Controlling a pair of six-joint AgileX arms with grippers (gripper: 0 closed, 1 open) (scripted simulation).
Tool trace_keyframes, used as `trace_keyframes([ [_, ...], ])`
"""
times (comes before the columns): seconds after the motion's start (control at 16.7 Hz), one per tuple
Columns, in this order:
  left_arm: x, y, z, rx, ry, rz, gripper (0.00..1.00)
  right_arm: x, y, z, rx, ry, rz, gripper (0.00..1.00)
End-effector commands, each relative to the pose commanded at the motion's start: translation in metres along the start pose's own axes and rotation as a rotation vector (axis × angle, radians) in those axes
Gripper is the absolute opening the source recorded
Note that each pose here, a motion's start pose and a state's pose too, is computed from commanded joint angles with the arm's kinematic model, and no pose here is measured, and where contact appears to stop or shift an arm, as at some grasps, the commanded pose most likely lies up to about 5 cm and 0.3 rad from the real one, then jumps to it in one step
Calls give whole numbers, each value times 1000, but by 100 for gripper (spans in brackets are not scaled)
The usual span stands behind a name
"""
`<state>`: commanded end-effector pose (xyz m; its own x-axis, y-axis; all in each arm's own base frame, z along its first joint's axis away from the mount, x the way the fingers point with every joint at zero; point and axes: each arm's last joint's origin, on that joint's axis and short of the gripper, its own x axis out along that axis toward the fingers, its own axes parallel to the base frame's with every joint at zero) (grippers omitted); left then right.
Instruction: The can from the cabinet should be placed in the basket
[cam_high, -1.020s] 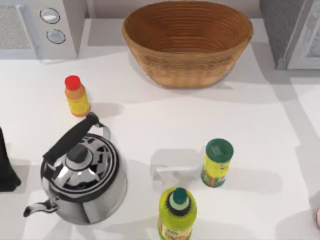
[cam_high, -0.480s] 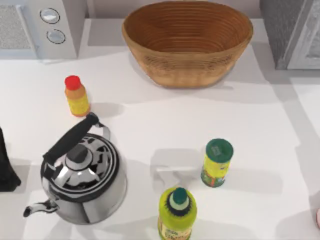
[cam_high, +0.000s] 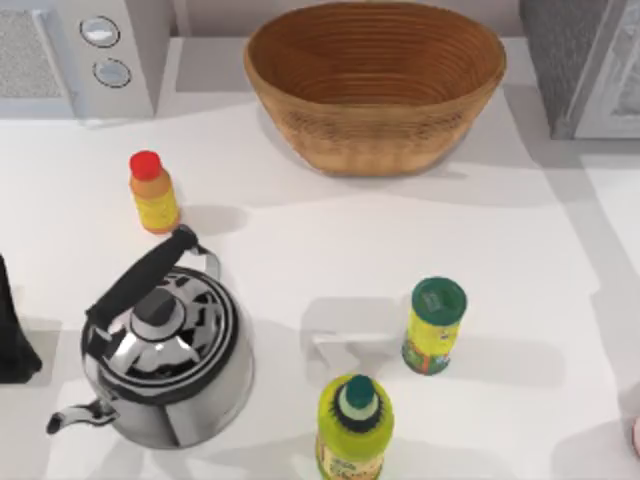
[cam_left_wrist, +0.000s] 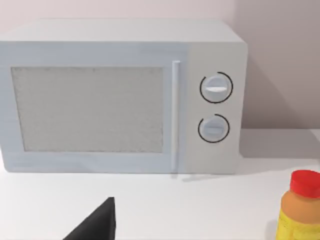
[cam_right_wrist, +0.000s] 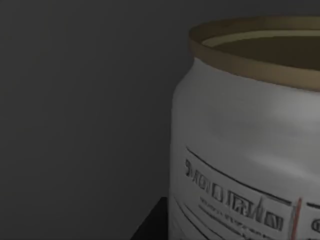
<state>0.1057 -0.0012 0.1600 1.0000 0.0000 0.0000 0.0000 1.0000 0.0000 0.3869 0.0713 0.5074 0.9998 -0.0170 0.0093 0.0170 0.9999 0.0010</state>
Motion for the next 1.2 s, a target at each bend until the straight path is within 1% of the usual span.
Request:
trace_keyframes([
  [0.36,0,0,0,0,0,0,100,0,1,0,1,0,2,0],
  [0.48,0,0,0,0,0,0,100,-7,2,4,1,-1,4,0],
  [0.66,0,0,0,0,0,0,100,-45,8,22,1,-1,7,0],
  [0.84,0,0,0,0,0,0,100,-104,8,45,2,-4,5,0],
  [1.02,0,0,0,0,0,0,100,-158,2,59,3,-6,3,0],
  [1.08,0,0,0,0,0,0,100,-170,1,61,3,-4,2,0],
  [1.2,0,0,0,0,0,0,100,-180,-1,62,1,0,2,0],
])
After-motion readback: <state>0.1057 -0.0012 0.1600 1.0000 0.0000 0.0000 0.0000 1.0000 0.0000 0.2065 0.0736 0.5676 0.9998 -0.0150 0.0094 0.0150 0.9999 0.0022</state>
